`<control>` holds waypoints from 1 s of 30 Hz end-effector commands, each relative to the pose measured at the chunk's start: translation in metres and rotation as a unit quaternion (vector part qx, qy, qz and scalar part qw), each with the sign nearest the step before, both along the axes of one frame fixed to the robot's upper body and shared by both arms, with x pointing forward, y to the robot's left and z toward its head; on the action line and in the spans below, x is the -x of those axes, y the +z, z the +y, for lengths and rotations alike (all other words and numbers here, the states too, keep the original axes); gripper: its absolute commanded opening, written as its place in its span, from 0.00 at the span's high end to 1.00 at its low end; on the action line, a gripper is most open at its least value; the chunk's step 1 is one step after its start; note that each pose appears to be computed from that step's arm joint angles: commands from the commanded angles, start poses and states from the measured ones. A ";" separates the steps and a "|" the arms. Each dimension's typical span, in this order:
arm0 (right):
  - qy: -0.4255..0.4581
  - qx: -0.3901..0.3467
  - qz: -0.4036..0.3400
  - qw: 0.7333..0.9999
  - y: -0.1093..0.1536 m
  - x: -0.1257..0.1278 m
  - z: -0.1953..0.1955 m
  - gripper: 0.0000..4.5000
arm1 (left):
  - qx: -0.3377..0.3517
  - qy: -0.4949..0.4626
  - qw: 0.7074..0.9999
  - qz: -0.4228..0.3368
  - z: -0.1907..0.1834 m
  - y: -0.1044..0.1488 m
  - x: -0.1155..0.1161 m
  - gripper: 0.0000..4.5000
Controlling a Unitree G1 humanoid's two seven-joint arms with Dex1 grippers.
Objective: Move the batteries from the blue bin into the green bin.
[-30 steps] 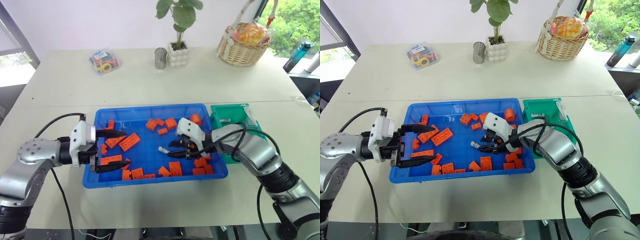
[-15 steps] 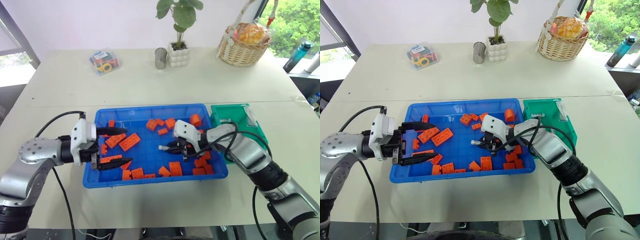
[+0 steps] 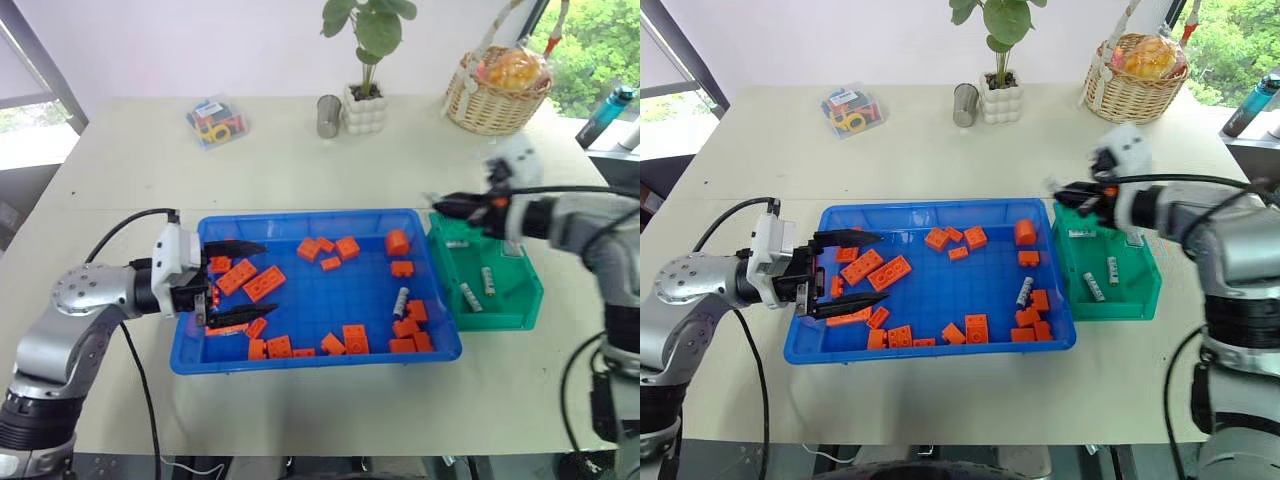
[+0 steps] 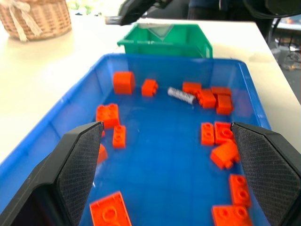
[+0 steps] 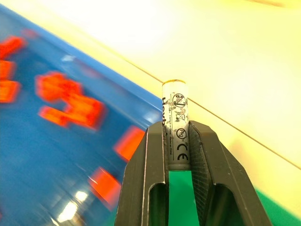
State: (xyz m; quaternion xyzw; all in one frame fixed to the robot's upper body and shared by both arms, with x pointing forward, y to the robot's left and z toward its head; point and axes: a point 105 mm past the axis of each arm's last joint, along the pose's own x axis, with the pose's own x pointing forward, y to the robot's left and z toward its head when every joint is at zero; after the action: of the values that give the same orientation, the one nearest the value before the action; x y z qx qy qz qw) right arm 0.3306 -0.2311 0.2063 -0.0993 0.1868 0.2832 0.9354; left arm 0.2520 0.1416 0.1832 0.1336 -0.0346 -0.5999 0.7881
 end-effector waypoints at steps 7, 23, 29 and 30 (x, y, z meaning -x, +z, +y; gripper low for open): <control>-0.058 0.051 0.020 0.997 -0.022 0.020 -0.035 0.55 | 0.008 -0.012 1.000 -0.021 -0.007 0.006 -0.007 0.00; 0.253 0.139 -0.023 0.957 0.009 0.032 0.070 0.33 | 0.014 -0.006 1.000 -0.027 -0.010 0.010 -0.008 0.00; 0.291 0.187 0.017 0.938 -0.019 0.039 0.079 0.27 | 0.019 0.012 0.999 -0.033 -0.007 0.012 -0.008 0.00; 0.292 0.187 0.019 0.938 -0.020 0.040 0.081 0.22 | 0.019 0.014 0.999 -0.034 -0.007 0.012 -0.008 0.00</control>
State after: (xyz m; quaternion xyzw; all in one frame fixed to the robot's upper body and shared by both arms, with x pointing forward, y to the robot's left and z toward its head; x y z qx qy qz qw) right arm 0.2937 -0.1559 0.1773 -0.2981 0.2351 0.5014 0.7775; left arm 0.2633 0.1337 0.1848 0.1268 -0.0477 -0.5894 0.7964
